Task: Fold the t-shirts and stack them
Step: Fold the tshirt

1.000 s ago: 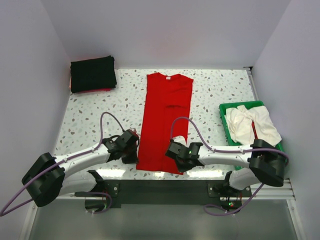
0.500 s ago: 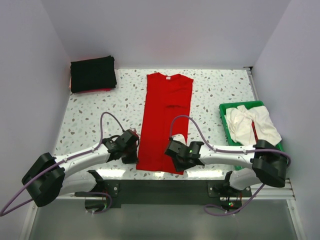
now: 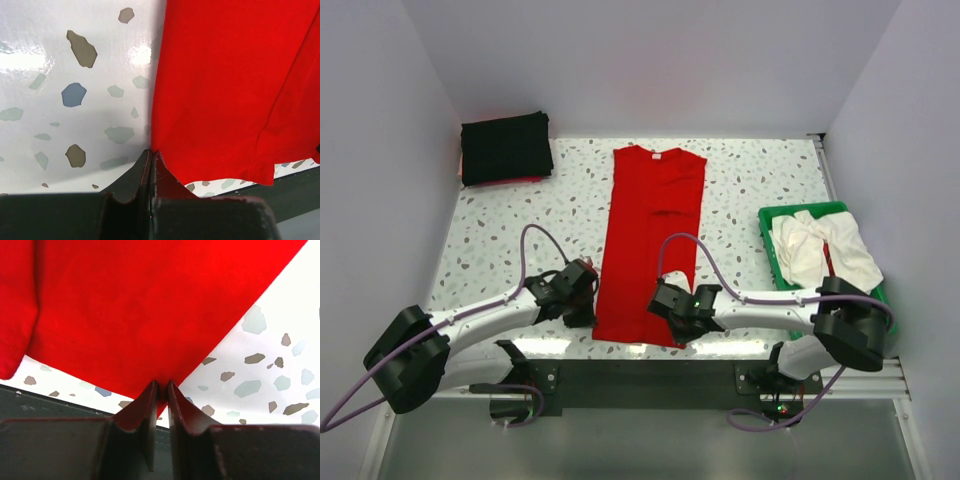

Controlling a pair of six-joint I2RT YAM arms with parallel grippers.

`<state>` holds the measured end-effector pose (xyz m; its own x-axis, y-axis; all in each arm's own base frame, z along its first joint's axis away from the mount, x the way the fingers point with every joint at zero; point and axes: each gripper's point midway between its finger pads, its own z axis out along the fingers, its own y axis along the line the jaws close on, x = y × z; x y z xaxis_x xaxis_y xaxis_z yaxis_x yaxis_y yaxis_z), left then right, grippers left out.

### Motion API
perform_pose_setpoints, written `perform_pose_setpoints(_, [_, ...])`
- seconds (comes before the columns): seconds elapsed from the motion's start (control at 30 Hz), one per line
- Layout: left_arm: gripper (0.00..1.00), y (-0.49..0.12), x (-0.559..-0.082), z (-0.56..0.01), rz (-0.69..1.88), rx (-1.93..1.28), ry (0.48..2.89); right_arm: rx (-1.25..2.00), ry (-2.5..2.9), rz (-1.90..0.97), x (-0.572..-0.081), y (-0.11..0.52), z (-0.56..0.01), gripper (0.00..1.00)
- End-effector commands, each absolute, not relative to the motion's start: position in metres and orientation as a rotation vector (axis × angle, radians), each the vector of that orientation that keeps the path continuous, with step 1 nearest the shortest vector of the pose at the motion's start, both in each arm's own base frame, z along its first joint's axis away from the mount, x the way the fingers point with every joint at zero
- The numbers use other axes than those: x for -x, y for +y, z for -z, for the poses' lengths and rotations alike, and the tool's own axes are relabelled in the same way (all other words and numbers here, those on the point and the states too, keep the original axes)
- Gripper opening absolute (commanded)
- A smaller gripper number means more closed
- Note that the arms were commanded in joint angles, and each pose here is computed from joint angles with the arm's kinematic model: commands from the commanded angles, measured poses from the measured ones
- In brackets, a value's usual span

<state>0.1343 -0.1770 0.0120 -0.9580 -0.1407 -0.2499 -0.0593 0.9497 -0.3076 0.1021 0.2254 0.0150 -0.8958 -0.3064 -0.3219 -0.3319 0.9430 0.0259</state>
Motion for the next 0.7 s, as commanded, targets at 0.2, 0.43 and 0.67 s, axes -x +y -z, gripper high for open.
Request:
perform_pose_setpoints(0.2, [0.00,-0.174,-0.138,-0.017,0.414,0.164,2.809,0.418,2.745,-0.099,-0.103,0.211,-0.024,0.15])
perform_pose_setpoints(0.43, [0.00,-0.173,-0.136,-0.017,0.414,0.175,2.810,0.400,2.754,-0.109,-0.098,0.202,-0.025,0.20])
perform_pose_setpoints(0.67, [0.00,-0.174,-0.135,-0.020,0.434,0.182,2.804,0.384,2.765,-0.161,-0.093,0.203,-0.024,0.22])
